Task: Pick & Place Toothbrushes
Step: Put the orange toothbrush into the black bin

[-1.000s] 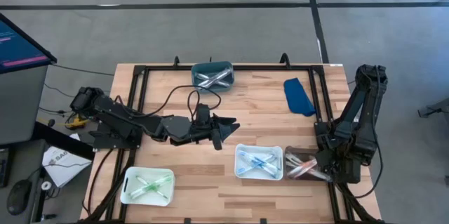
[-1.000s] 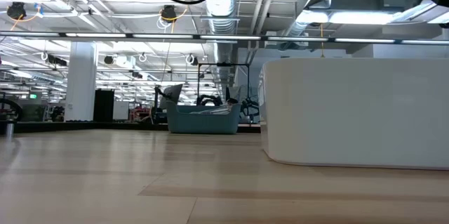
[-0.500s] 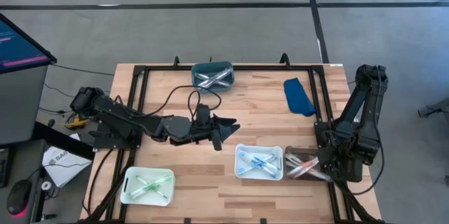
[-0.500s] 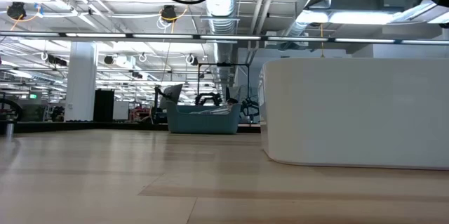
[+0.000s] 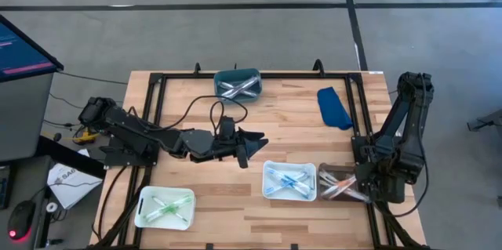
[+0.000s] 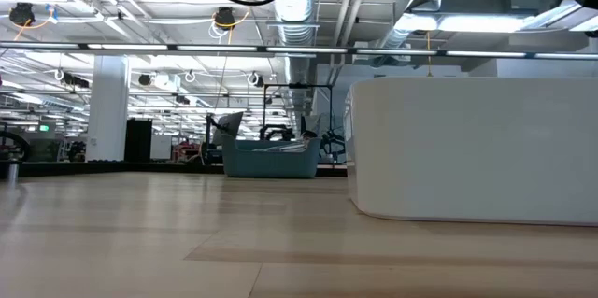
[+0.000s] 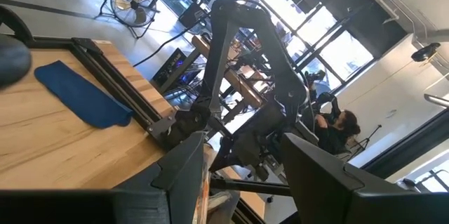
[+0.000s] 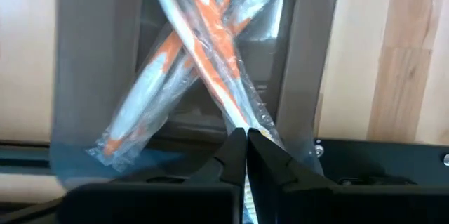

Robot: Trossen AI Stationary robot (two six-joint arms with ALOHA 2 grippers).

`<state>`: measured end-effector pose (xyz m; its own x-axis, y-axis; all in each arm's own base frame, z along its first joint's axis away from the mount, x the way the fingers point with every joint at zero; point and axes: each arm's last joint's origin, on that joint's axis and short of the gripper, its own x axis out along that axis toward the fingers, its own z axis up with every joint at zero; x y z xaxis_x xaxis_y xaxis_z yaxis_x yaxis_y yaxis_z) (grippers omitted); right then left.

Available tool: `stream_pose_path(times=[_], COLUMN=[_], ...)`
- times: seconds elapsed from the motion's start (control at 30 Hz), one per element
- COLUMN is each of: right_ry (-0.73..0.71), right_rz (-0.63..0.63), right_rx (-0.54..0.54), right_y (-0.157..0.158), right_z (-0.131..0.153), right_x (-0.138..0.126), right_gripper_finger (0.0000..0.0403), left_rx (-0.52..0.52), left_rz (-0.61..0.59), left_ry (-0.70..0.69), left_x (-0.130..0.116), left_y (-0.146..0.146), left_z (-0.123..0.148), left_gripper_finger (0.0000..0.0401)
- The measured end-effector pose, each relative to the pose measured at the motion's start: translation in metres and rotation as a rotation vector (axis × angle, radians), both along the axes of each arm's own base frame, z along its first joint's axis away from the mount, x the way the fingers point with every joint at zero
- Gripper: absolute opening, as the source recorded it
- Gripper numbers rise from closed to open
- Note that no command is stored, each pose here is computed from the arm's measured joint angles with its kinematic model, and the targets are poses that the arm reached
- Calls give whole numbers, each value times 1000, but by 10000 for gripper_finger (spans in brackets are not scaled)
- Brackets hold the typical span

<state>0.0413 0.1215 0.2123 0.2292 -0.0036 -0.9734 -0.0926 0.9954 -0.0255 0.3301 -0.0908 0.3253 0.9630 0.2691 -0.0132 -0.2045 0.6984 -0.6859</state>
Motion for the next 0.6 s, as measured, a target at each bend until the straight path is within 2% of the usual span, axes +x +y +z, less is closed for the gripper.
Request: stream_pose_path(times=[0.6], right_ry=[7], right_rz=[-38], right_rx=[13], right_y=[0], right_z=[3], right_x=[3], right_gripper_finger=[1], left_rx=[-2], left_rz=[1], left_ry=[0], left_x=[0], left_y=[0], left_z=[0], left_gripper_finger=[187])
